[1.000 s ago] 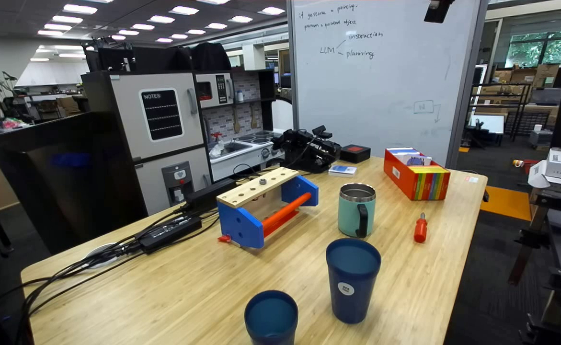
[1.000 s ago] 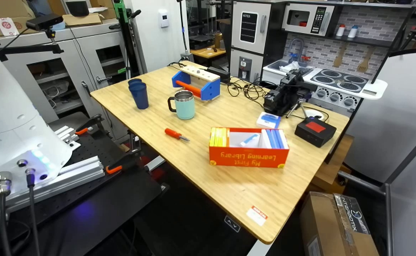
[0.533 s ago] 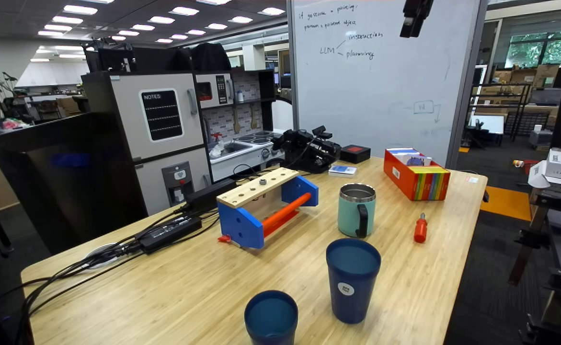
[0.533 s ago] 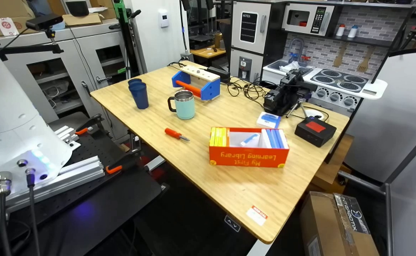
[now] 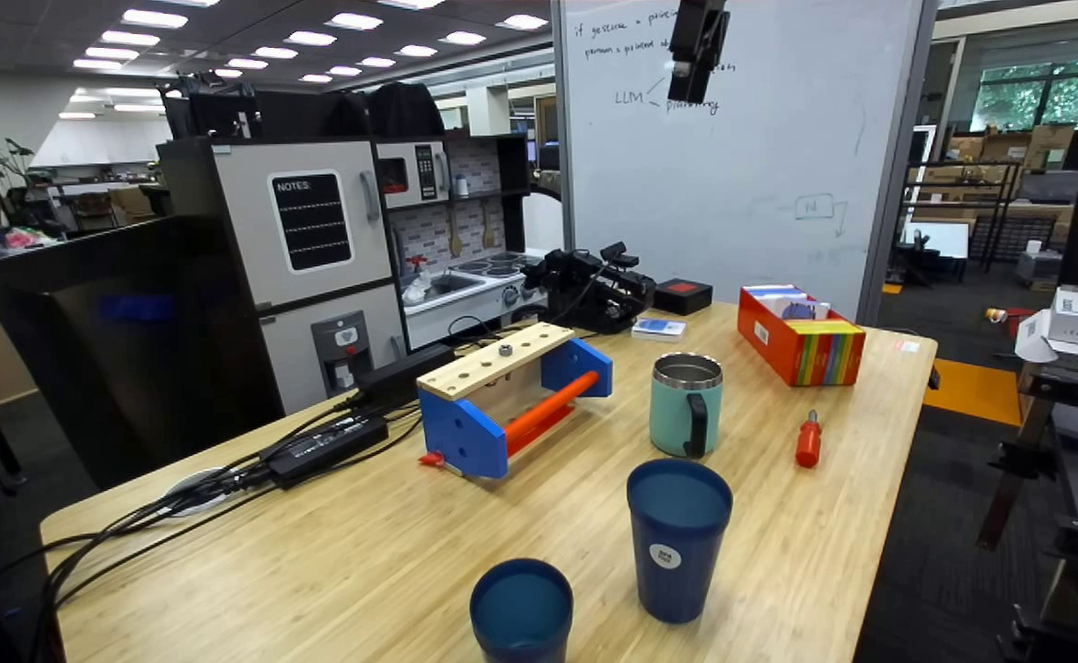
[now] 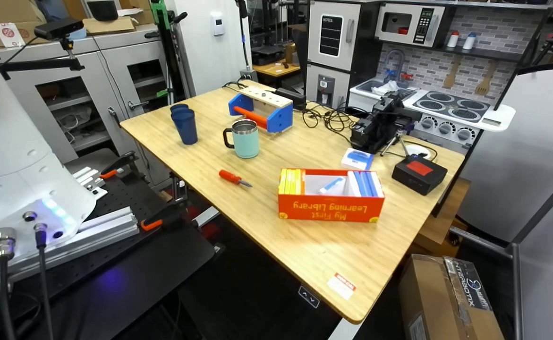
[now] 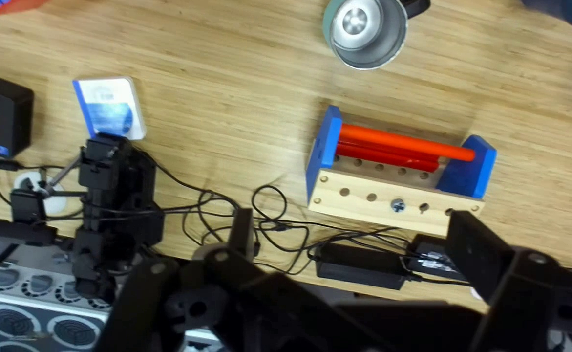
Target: Move the blue cup that's closest to the flask to the right side of the flask
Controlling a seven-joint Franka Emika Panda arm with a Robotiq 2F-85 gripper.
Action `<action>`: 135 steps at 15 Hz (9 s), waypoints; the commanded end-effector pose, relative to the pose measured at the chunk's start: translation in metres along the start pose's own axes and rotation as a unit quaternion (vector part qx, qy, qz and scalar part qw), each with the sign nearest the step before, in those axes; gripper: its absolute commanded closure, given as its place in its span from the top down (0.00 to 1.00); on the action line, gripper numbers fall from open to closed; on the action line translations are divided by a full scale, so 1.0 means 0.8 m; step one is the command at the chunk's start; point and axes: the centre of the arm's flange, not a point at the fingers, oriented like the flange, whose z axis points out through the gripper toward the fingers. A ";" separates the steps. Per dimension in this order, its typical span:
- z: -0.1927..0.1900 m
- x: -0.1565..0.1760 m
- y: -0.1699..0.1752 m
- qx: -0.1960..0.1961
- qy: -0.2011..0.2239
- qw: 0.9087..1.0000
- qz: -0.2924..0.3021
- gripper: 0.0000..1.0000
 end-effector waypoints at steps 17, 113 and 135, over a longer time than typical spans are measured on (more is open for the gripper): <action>0.050 0.051 -0.099 0.037 -0.065 0.993 -0.095 1.00; 0.436 -0.054 -0.406 0.110 -0.177 0.767 -0.606 0.59; 0.385 -0.118 -0.318 0.084 -0.145 0.854 -0.493 0.01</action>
